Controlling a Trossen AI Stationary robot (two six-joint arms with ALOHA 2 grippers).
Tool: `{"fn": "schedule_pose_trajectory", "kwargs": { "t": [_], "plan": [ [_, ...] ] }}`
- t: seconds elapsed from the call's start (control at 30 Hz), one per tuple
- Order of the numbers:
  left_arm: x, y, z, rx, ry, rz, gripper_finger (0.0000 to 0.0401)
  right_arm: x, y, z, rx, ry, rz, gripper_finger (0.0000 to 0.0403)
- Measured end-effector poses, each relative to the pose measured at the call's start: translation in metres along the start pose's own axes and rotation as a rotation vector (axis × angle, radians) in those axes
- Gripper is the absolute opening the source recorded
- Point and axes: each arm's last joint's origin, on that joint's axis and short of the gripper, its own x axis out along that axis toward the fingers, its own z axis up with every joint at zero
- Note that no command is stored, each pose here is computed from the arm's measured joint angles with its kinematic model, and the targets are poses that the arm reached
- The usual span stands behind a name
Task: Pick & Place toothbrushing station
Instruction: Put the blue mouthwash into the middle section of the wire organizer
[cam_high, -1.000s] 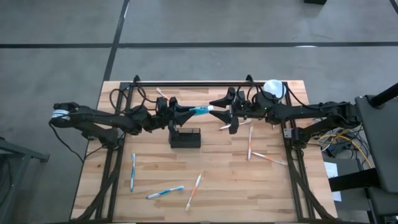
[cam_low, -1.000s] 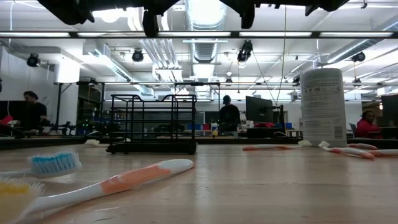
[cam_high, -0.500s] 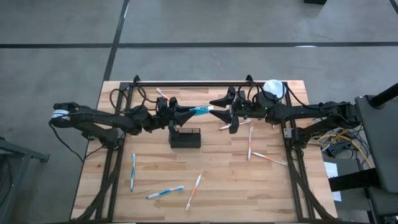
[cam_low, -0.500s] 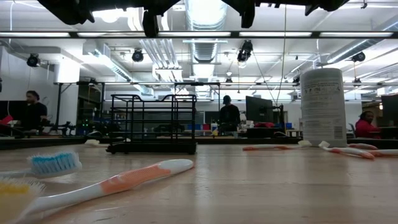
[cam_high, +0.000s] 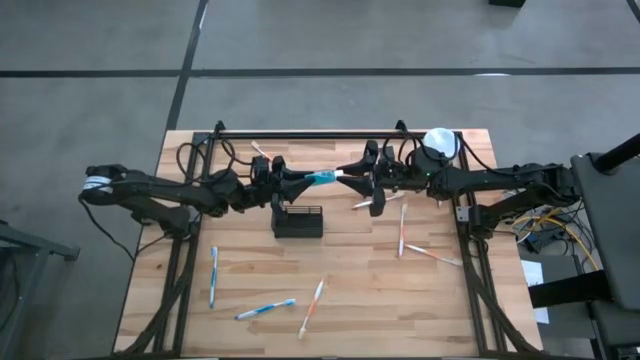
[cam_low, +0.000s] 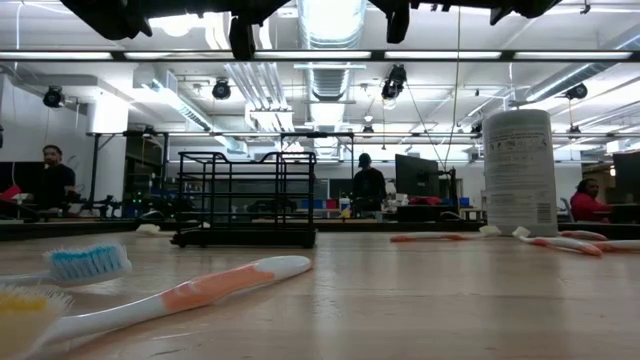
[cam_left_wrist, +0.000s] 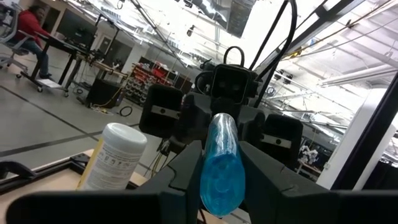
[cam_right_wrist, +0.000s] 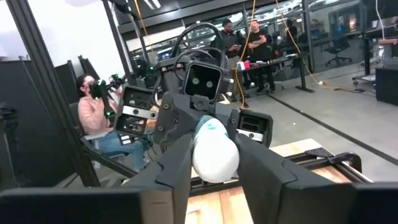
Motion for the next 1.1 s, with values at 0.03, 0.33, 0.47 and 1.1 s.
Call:
{"fn": "schedule_pose_trajectory", "kwargs": {
  "t": [0.03,0.33,0.47,1.1],
  "plan": [
    [0.0,0.0,0.0,0.0,0.0,0.0,0.0094,0.0,0.0,0.0,0.0,0.0,0.001,0.0094],
    [0.0,0.0,0.0001,0.0,-0.001,0.0,0.0094,0.0,0.0,-0.0001,-0.001,0.0,0.001,0.0093],
    [0.0,0.0,0.0,0.0,0.0,0.0,0.0094,0.0,0.0001,0.0,-0.001,0.001,0.002,0.0097],
    [0.0,0.0,0.0001,0.006,-0.002,0.003,0.0099,0.0001,0.0,-0.0002,-0.001,0.001,0.002,0.0095]
  ]
}}
